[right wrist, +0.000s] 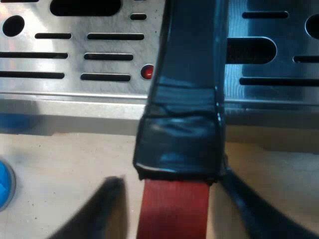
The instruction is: Grind coffee beans and then tamp
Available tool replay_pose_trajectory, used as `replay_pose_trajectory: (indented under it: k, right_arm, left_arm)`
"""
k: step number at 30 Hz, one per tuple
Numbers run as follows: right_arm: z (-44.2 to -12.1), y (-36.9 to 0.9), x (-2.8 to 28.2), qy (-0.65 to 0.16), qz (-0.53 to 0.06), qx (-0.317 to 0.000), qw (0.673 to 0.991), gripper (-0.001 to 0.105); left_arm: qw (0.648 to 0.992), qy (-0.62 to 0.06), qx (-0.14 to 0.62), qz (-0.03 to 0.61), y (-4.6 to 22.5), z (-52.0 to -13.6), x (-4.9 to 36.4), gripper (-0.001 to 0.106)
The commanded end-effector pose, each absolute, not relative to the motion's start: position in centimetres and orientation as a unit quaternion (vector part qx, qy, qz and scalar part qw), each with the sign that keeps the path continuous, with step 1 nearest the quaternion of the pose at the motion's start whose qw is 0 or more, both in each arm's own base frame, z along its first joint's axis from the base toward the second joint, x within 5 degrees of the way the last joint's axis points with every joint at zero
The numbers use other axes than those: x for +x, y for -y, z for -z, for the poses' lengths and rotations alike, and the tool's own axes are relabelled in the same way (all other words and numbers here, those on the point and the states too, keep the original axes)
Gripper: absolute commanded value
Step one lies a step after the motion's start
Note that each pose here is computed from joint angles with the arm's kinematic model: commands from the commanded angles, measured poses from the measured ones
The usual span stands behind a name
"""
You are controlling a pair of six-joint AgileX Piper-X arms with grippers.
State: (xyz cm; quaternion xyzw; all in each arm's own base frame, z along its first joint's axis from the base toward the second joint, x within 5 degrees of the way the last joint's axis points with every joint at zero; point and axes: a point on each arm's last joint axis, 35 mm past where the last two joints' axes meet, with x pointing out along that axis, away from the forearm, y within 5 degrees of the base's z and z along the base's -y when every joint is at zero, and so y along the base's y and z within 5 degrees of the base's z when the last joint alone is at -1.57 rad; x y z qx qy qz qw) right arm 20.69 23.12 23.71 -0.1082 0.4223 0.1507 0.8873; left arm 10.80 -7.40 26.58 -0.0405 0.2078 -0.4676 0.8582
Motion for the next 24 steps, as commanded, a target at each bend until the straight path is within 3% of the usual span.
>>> replay_pose_trajectory:
  k: [1, 3, 7, 24]
  right_arm:
    - [-23.96, -23.08, 20.88, -0.419, -0.147, -0.105, 0.89, 0.019]
    - [-23.96, -23.08, 20.88, -0.419, -0.147, -0.105, 0.89, 0.009]
    - [-23.96, -23.08, 20.88, -0.419, -0.147, -0.105, 0.89, 0.0]
    - [-23.96, -23.08, 20.88, -0.419, -0.147, -0.105, 0.89, 0.0]
  left_arm:
    - [0.856, -0.204, -0.045, 0.472, 7.42, -26.79, 10.68, 0.087]
    - [0.856, -0.204, -0.045, 0.472, 7.42, -26.79, 10.68, 0.087]
    - [0.856, -0.204, -0.045, 0.472, 7.42, -26.79, 10.68, 0.087]
    - [0.856, -0.204, -0.045, 0.472, 7.42, -26.79, 10.68, 0.087]
